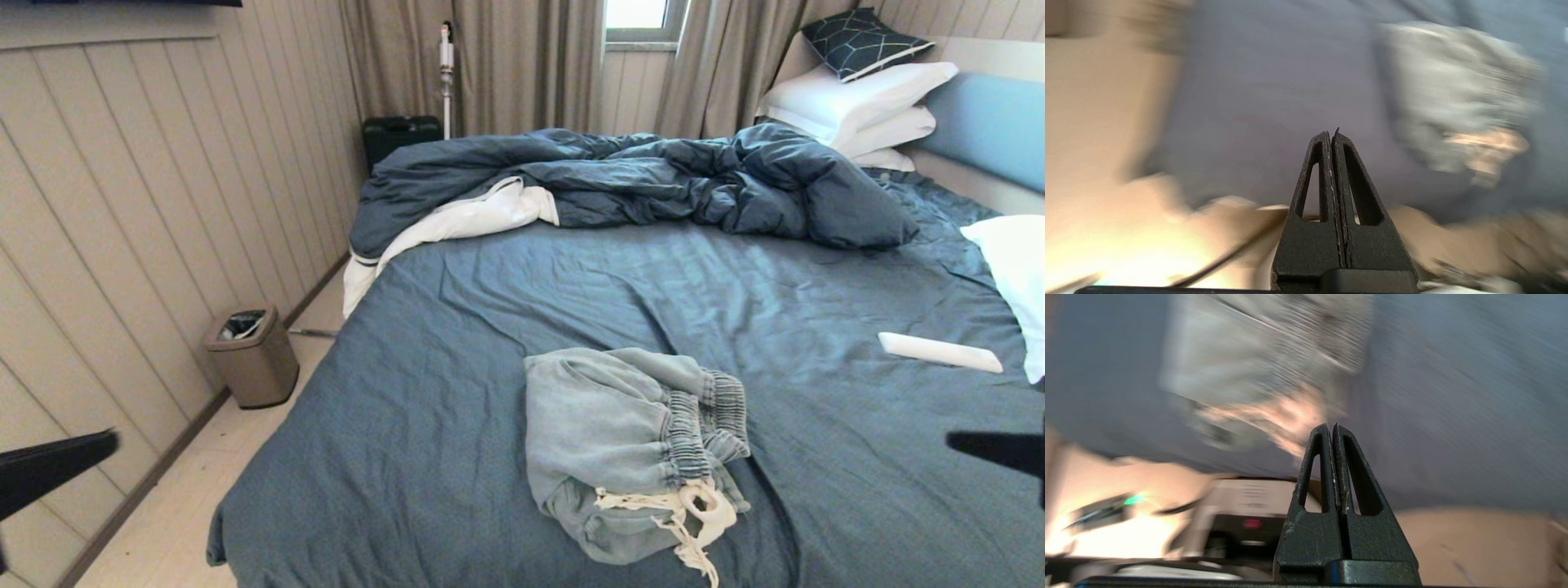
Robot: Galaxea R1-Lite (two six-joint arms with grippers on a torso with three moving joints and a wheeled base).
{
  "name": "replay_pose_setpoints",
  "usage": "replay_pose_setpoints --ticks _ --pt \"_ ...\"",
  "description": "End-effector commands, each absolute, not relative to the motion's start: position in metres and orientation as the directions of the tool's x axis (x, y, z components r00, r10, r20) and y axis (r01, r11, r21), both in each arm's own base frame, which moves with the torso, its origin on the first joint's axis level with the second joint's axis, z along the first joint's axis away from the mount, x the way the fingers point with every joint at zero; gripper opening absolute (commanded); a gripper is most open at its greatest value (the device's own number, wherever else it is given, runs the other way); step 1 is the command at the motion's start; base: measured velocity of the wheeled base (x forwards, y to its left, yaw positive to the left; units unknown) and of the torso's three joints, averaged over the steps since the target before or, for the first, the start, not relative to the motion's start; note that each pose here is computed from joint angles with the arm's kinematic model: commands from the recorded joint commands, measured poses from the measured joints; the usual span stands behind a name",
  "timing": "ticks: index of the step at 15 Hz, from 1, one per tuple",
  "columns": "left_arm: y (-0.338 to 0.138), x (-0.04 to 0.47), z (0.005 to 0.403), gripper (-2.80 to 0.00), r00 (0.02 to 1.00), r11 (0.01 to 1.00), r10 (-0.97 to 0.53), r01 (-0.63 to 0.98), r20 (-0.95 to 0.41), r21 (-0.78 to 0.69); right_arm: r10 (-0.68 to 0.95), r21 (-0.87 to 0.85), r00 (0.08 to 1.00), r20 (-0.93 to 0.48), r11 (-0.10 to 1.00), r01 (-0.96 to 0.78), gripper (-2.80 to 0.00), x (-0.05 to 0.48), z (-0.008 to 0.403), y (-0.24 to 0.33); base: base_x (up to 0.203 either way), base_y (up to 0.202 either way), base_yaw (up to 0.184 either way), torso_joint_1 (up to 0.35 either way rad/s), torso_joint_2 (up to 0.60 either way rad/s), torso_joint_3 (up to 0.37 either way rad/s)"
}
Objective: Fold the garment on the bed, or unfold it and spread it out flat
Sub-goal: Unford the blue shorts
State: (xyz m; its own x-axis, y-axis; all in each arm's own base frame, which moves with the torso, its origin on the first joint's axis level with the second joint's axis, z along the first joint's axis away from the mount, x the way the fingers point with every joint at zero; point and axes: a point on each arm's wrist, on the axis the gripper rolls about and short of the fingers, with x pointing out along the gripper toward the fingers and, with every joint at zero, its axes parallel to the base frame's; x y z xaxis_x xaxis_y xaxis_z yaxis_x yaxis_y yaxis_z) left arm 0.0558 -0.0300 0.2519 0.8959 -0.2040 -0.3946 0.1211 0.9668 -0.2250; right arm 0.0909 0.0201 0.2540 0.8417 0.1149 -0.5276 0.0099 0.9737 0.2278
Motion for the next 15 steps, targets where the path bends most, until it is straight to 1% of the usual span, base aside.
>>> replay_pose_setpoints --ticks 1,3,4,6,7,9,10,11,12,13,15 --pt "0.012 0.000 0.242 -2.80 0.940 0.979 -0.037 -0.033 -0.338 -0.200 0.046 0.225 0.907 -0.419 0.973 0.055 -2.80 0.029 0.238 0.003 0.000 0.000 0.000 0.000 0.00 0.000" --pt "0.020 -0.019 0.230 -2.80 0.916 0.963 0.152 -0.222 -0.371 -0.153 -0.017 0.207 0.919 -0.394 0.973 0.107 -2.80 -0.009 0.216 -0.005 0.000 0.000 0.000 0.000 0.00 0.000" --pt "0.022 -0.027 0.223 -2.80 0.902 0.948 0.211 -0.283 -0.377 -0.147 -0.062 0.198 0.918 -0.392 0.969 0.150 -2.80 -0.025 0.204 -0.008 0.000 0.000 0.000 0.000 0.00 0.000" --pt "0.023 -0.044 0.203 -2.80 0.897 0.936 0.231 -0.310 -0.377 -0.165 -0.147 0.184 0.914 -0.378 0.956 0.229 -2.80 -0.046 0.179 -0.007 0.000 0.000 0.000 0.000 0.00 0.000" --pt "0.021 -0.050 0.190 -2.80 0.890 0.932 0.250 -0.327 -0.381 -0.153 -0.165 0.172 0.921 -0.353 0.956 0.238 -2.80 -0.055 0.166 -0.006 0.000 0.000 0.000 0.000 0.00 0.000" --pt "0.016 -0.056 0.169 -2.80 0.868 0.928 0.306 -0.364 -0.392 -0.082 -0.173 0.133 0.940 -0.295 0.966 0.220 -2.80 -0.065 0.141 -0.005 0.000 0.000 0.000 0.000 0.00 0.000" --pt "0.013 -0.056 0.166 -2.80 0.860 0.918 0.333 -0.389 -0.386 -0.075 -0.171 0.107 0.953 -0.252 0.973 0.203 -2.80 -0.066 0.127 -0.005 0.000 0.000 0.000 0.000 0.00 0.000" --pt "0.011 -0.059 0.163 -2.80 0.881 0.923 0.323 -0.374 -0.346 -0.089 -0.169 0.077 0.959 -0.229 0.979 0.191 -2.80 -0.063 0.113 -0.004 0.000 0.000 0.000 0.000 0.00 0.000" --pt "0.009 -0.067 0.156 -2.80 0.918 0.951 0.262 -0.299 -0.297 -0.085 -0.167 0.059 0.963 -0.212 0.981 0.183 -2.80 -0.056 0.103 -0.004 0.000 0.000 0.000 0.000 0.00 0.000" --pt "0.007 -0.074 0.144 -2.80 0.945 0.971 0.211 -0.232 -0.251 -0.056 -0.162 0.054 0.969 -0.186 0.983 0.175 -2.80 -0.048 0.097 -0.004 0.000 0.000 0.000 0.000 0.00 0.000" --pt "0.005 -0.068 0.114 -2.80 0.960 0.986 0.164 -0.164 -0.228 0.021 -0.115 0.055 0.981 -0.158 0.991 0.125 -2.80 -0.036 0.082 -0.003 0.000 0.000 0.000 0.000 0.00 0.000"
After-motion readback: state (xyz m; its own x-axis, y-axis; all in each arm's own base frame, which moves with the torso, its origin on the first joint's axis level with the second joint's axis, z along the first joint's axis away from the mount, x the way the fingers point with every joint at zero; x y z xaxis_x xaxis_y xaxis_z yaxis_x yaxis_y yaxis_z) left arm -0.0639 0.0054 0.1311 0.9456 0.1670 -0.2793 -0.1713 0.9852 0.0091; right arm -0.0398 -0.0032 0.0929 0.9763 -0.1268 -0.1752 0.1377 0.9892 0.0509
